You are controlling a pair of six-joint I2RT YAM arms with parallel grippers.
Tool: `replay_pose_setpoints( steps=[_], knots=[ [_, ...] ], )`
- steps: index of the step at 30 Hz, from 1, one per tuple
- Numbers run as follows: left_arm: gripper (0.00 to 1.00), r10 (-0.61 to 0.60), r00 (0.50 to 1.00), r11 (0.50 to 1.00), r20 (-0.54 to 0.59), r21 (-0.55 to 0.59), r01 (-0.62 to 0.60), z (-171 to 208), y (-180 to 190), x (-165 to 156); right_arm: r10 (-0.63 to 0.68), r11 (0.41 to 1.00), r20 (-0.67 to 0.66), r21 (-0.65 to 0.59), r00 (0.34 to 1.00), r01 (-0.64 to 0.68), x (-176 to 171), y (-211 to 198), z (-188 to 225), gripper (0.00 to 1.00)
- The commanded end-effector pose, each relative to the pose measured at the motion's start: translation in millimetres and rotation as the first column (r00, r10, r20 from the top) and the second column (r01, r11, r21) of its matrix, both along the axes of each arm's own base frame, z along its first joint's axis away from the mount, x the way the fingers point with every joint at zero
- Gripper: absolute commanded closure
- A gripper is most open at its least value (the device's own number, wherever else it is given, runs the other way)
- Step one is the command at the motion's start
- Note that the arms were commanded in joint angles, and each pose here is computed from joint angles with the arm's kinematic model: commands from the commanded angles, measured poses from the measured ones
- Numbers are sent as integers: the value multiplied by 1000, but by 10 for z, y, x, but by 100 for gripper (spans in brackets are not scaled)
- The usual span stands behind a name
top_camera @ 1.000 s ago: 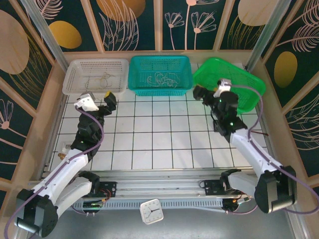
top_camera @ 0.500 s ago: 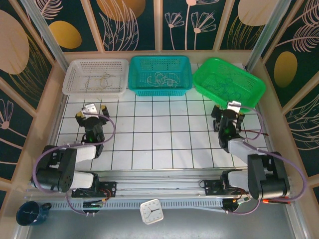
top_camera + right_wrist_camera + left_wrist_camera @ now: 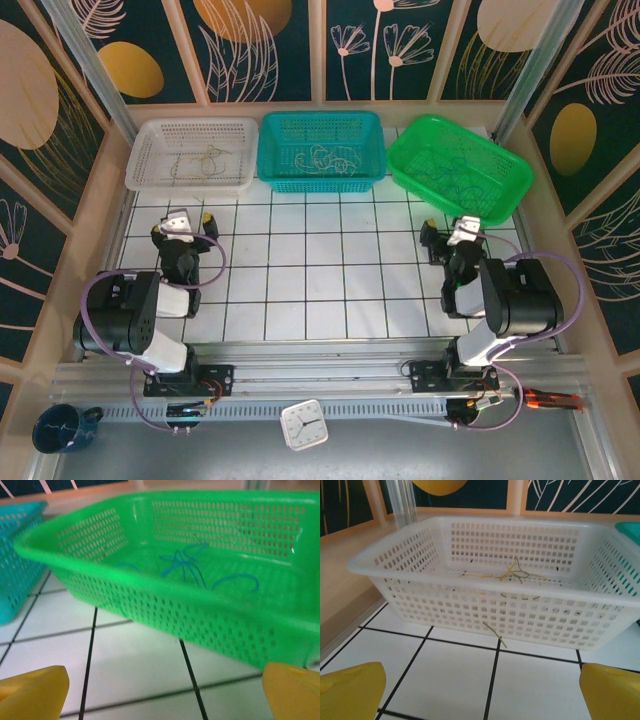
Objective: Untangle the cables
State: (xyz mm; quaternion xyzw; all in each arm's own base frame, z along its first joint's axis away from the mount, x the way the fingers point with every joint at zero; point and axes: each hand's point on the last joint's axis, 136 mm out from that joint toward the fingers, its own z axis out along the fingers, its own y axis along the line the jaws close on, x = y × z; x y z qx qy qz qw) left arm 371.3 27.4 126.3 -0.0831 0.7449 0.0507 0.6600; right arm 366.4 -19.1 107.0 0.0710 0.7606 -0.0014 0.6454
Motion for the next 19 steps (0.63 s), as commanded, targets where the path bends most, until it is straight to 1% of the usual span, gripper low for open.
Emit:
replay_pose_setpoints(
  steps=[1, 5, 16, 18, 19],
  knots=[
    [1, -35, 998, 999, 51, -23, 37, 119, -49, 39, 65, 998, 67, 23, 996, -66, 97, 65, 199, 1],
    [1, -81, 995, 997, 52, -10, 82, 121, -123, 32, 61, 998, 69, 15, 996, -62, 91, 79, 198, 1],
    [1, -82, 995, 997, 51, -10, 83, 122, -127, 35, 65, 998, 66, 15, 996, -66, 95, 80, 195, 1],
    [1, -81, 995, 997, 50, -10, 81, 119, -123, 35, 67, 998, 83, 0, 994, -67, 65, 113, 228, 1],
    [1, -81, 995, 997, 51, -10, 81, 122, -123, 35, 34, 999, 107, -10, 994, -33, 19, 82, 265, 1]
  ],
)
